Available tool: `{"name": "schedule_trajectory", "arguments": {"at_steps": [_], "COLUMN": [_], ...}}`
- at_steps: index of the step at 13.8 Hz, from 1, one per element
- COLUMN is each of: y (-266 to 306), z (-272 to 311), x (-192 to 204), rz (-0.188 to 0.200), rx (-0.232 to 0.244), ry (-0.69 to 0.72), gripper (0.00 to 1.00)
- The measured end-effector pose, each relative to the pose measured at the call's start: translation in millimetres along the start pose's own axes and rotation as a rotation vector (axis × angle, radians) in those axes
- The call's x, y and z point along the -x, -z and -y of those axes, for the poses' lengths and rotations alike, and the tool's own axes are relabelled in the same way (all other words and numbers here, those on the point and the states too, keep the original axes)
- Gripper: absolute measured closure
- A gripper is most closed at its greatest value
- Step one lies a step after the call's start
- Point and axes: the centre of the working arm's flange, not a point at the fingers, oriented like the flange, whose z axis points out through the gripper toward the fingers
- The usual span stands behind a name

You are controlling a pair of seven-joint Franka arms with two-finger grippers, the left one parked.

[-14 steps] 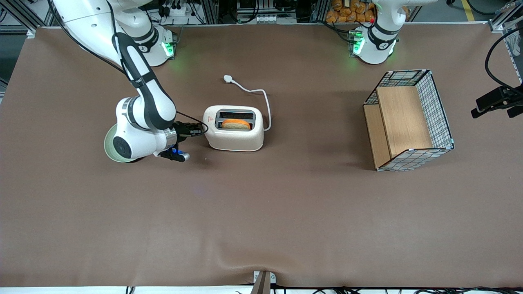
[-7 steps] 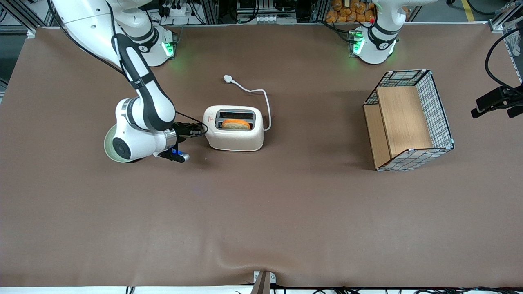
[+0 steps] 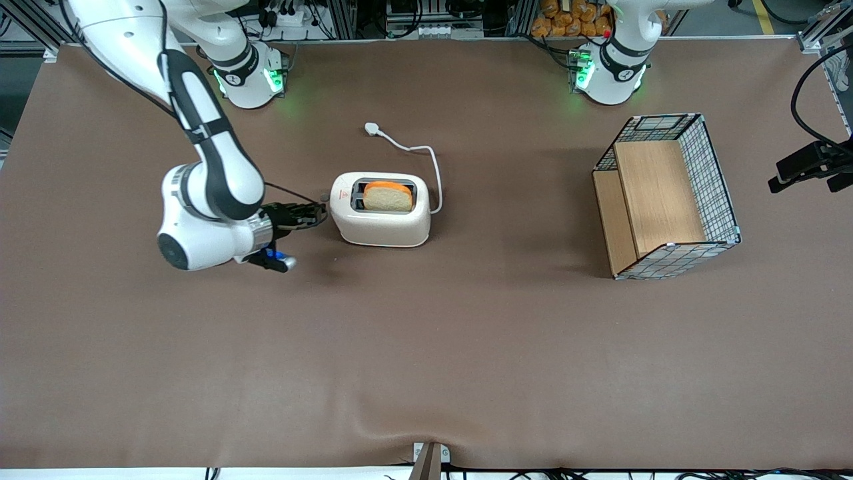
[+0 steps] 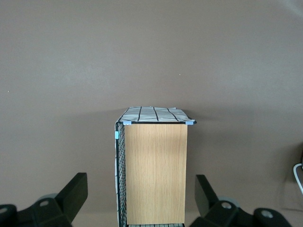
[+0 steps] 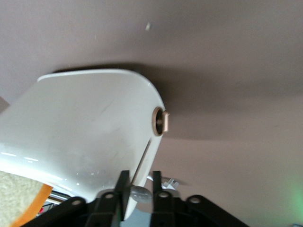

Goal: Press toaster button with right arm

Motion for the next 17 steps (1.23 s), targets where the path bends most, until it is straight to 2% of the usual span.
{"name": "schedule_trajectory", "arguments": {"at_steps": [4,6,7,9,11,13,15,17], "y": [47.0,70.5,81.6,106.0,134.8,169.9,210.1,241.9], "z": [-21.5,-29.9,-34.8,-43.6,-45.0,-45.1,-58.2,-74.1], "x": [-4.7,-5.2,-4.6,-0.1,12.8,36.2,62.5,85.8], "rz": [-0.027,-0.063,-0.084,-0.136,-0.212,-0.297,-0.375,-0.439], "rx": [0.041,0.069,0.082,0.108,0.152,0.203,0.211,0.251], "ry": [0.0,0.006,0.012,0.033,0.059,0.089,0.111,0.131], "gripper": [0.26,0.05,0.0,0.0,0.0,0.0,0.0,0.0]}}
